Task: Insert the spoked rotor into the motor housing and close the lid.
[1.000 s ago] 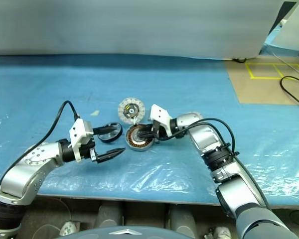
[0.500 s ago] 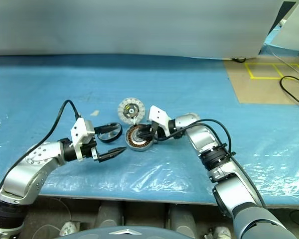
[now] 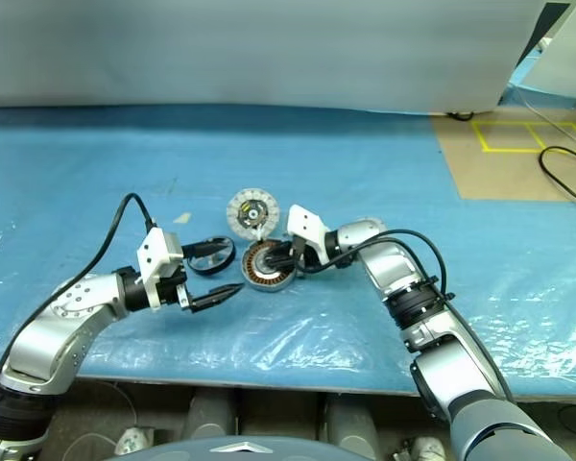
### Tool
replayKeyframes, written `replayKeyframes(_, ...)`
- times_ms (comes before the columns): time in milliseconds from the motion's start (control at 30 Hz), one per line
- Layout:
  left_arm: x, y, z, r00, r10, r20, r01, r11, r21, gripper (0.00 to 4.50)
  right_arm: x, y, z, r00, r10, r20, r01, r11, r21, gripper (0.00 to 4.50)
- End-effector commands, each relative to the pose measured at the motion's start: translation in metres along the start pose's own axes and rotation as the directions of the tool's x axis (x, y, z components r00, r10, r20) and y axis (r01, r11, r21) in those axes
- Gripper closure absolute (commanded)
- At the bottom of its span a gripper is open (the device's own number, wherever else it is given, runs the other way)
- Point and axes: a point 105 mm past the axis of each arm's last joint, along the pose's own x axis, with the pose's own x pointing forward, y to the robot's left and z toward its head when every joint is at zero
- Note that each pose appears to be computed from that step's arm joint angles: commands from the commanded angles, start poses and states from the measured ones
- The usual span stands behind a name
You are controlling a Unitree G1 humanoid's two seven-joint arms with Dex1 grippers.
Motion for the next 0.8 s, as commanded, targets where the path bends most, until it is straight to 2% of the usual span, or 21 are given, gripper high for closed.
replayKeyframes(33,0.001,-0.002,0.006,1.000,-0.010,0.020,0.009,1.000,0.024,0.01,0.000,0.006,0.003,1.000,0.023,-0.008,-0.023,0.999,-0.038,3.93)
replayKeyframes(800,0.004,0.000,0.006,1.000,-0.015,0.020,0.014,0.999,0.033,0.01,-0.002,-0.005,-0.001,0.999,-0.039,-0.017,0.038,0.998,-0.057,3.93)
